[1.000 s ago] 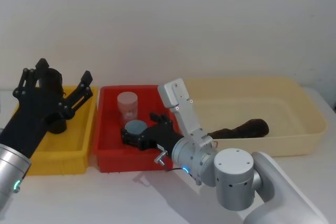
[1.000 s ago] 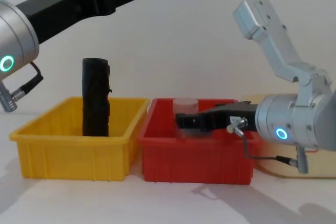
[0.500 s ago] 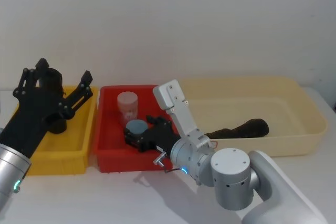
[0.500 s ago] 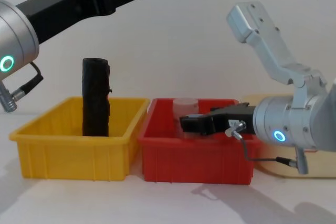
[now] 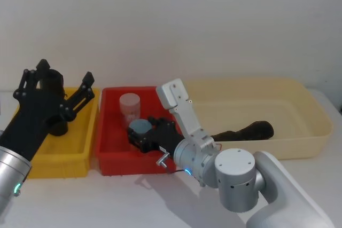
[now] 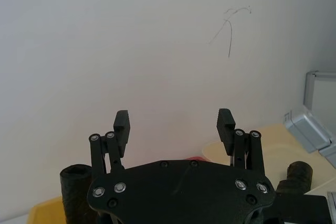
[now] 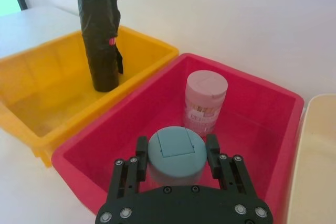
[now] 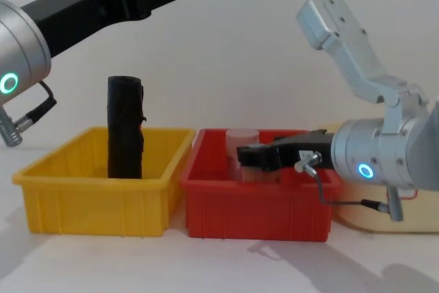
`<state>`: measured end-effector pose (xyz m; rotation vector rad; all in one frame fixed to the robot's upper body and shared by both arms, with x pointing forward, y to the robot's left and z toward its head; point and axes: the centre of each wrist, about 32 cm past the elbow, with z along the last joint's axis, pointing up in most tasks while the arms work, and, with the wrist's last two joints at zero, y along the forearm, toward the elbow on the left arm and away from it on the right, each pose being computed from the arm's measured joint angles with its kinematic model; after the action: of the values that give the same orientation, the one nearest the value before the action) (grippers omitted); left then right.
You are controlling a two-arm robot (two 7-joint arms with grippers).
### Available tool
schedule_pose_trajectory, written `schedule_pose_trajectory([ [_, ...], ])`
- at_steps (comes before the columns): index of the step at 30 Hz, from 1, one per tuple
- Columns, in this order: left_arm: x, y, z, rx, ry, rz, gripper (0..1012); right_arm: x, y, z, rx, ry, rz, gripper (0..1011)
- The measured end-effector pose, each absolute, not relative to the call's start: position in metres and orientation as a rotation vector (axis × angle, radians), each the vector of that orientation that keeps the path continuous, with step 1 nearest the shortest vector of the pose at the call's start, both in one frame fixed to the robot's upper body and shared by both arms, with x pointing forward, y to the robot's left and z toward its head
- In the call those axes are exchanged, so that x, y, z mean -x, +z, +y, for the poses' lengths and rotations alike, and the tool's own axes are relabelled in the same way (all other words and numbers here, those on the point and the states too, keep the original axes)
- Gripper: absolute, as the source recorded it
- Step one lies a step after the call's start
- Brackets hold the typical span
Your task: Pick up the garbage bag with the one hand and transfer it to the other hand.
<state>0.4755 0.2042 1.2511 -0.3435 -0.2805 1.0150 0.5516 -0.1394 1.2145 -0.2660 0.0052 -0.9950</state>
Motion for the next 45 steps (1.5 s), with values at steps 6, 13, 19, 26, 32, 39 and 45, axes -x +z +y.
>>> schedule_pose_trajectory([
  [6,-0.476,1.251,0.204,0.343,1.015,-0.281,1001,-0.551,1.223,-0.142,0.226,-1.002,0.019,646],
  [13,-0.476,1.251,0.204,0.344,1.015,-0.281,1001,-0.552,1.239,-0.149,0.145,-1.015,0.034,646],
  [19,-0.476,1.251,0.204,0.343,1.015,-0.280,1001,-0.553,1.257,-0.161,0.053,-1.045,0.034,646],
  [26,-0.476,1.251,0.204,0.343,1.015,-0.280,1001,-0.558,1.271,-0.180,-0.028,-1.112,0.024,646],
  [32,-0.476,1.251,0.204,0.344,1.015,-0.281,1001,-0.565,1.274,-0.198,-0.060,-1.188,0.012,645],
  [39,-0.476,1.251,0.204,0.343,1.015,-0.281,1001,-0.574,1.264,-0.220,-0.032,-1.275,-0.004,646],
  [45,-0.476,1.251,0.204,0.344,1.015,-0.281,1001,-0.580,1.249,-0.235,0.024,-1.340,-0.021,685],
])
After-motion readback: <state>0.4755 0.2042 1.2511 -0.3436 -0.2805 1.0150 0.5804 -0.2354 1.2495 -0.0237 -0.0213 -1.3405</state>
